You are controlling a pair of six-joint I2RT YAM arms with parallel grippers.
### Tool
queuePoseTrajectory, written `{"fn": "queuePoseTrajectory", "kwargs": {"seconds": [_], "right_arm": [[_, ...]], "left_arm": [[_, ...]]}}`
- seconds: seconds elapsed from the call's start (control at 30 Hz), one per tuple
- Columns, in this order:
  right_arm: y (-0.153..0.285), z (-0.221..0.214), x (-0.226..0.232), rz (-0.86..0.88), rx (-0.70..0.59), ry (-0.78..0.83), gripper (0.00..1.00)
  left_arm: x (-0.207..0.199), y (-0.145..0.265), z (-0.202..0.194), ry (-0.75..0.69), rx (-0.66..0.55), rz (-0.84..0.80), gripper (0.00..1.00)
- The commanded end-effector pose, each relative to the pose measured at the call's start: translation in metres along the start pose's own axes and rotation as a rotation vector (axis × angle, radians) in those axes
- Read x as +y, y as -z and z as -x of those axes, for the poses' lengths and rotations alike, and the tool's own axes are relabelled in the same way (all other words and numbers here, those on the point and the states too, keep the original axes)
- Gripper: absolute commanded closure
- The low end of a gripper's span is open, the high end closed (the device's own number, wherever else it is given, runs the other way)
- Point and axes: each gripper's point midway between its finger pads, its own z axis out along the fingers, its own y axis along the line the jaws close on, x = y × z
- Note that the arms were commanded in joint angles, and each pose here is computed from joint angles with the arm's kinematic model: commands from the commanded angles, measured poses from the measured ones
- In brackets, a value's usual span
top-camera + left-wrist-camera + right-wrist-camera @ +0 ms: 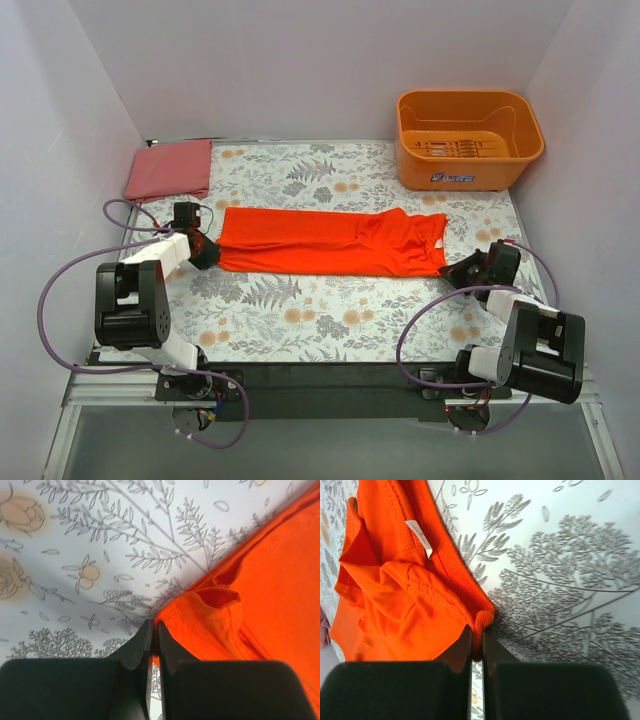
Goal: Fold and stack the t-shirts
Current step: Fold the tshirt
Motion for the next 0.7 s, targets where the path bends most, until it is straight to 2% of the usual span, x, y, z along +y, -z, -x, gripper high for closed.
{"fn": "queuePoseTrajectory", "kwargs": {"seconds": [0.0,0.23,0.4,0.43,0.47,0.5,0.57,0.6,0.67], "right_arm": [[0.008,0.014,-0.015,-0.051,-0.042,0.035,0.99],[0.026,0.033,-0.032,-0.134,-0.084,0.104,0.99],[0.031,0.017,-0.045,-0.181,-0.018,0.117,0.98],[0.031,0.014,-0.047,-0.184,-0.008,0.121,0.95],[0.033,0.009,-0.045,-0.168,0.017,0.138,0.88],[0.033,0.010,-0.044,-0.167,0.016,0.147,0.85],[0.035,0.007,-0.035,-0.119,0.047,0.171,0.80],[0.036,0.011,-0.028,-0.098,0.043,0.188,0.71],[0.040,0.014,-0.019,-0.072,0.039,0.207,0.59]], "left_arm": [[0.033,0.011,-0.008,-0.005,0.027,0.123,1.00],[0.061,0.031,-0.027,0.025,0.063,0.160,1.00],[0.074,0.035,-0.064,0.049,0.161,0.142,1.00],[0.072,0.038,-0.066,0.057,0.165,0.120,0.99],[0.074,0.039,-0.070,0.059,0.169,0.112,0.89],[0.074,0.039,-0.070,0.059,0.169,0.112,0.89],[0.071,0.043,-0.068,0.057,0.166,0.097,0.81],[0.066,0.046,-0.062,0.054,0.153,0.085,0.70],[0.061,0.052,-0.053,0.048,0.119,0.070,0.56]]}}
